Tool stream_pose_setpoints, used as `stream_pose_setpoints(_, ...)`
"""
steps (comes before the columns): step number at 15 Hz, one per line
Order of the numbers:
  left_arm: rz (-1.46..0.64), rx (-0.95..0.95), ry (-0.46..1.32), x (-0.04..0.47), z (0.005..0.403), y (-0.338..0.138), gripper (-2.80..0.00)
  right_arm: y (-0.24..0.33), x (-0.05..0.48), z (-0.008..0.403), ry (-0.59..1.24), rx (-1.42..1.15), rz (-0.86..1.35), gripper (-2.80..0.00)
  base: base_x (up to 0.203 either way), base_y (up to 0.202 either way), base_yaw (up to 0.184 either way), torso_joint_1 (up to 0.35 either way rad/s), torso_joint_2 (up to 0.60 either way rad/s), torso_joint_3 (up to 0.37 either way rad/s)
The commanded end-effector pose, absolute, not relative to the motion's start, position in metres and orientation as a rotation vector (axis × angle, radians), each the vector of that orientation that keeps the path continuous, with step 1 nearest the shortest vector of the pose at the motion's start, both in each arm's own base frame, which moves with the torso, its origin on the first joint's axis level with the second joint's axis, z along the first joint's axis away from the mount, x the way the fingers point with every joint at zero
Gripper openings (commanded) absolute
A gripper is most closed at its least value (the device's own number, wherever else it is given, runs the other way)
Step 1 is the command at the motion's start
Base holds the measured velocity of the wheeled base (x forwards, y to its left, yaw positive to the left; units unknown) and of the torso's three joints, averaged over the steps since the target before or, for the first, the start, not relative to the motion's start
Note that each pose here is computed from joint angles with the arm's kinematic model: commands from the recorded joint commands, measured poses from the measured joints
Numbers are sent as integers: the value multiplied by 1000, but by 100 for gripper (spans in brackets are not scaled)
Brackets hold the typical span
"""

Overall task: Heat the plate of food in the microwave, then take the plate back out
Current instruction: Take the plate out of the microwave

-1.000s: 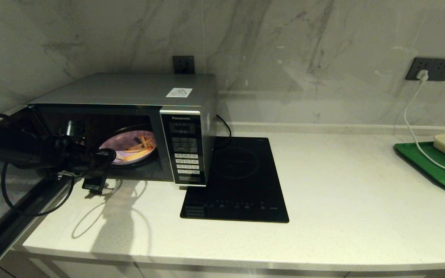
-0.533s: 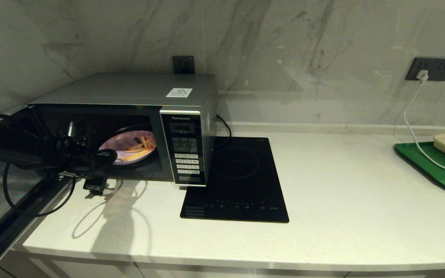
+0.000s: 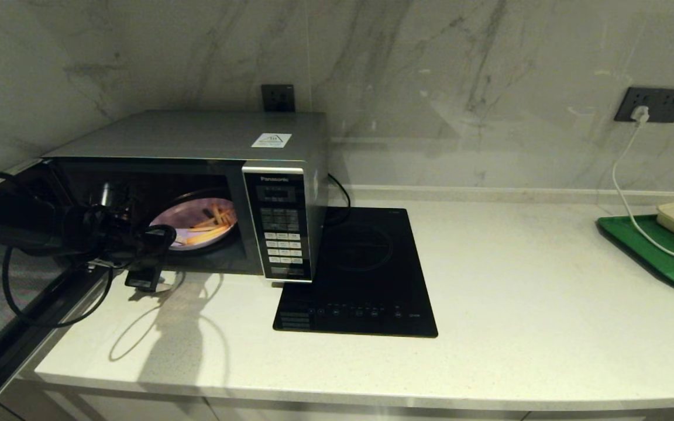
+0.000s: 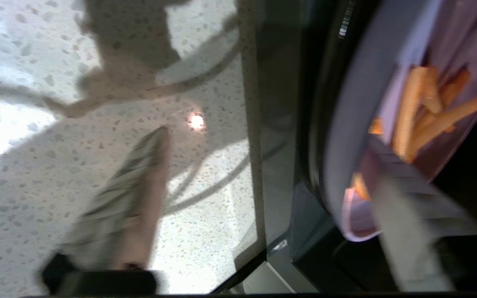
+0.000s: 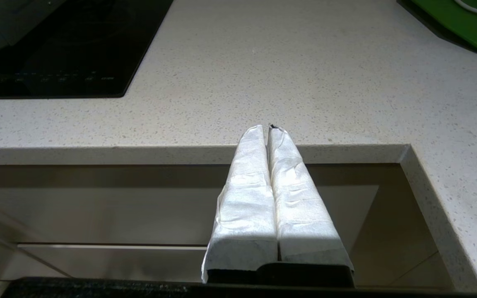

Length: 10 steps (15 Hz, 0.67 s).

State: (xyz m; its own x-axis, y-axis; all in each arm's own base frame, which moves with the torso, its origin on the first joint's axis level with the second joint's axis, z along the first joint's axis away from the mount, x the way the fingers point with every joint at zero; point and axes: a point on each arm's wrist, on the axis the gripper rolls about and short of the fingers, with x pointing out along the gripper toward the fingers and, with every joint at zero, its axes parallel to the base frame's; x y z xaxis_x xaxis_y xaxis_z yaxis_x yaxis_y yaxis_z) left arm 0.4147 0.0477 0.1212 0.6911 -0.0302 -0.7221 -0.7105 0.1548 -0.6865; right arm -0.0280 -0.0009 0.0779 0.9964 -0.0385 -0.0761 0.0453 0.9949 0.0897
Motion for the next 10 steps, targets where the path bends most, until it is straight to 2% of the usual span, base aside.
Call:
stream_pose_setpoints(1,553,-1349,687,415,121,48,-280,-1,-28,78,76,92,-42,-280,0,0,0,0,0,0)
stream_pose_setpoints(10,523,-1355,662,413,140,46,-280,-1,-28,78,76,92,-42,-280,0,0,0,0,0,0)
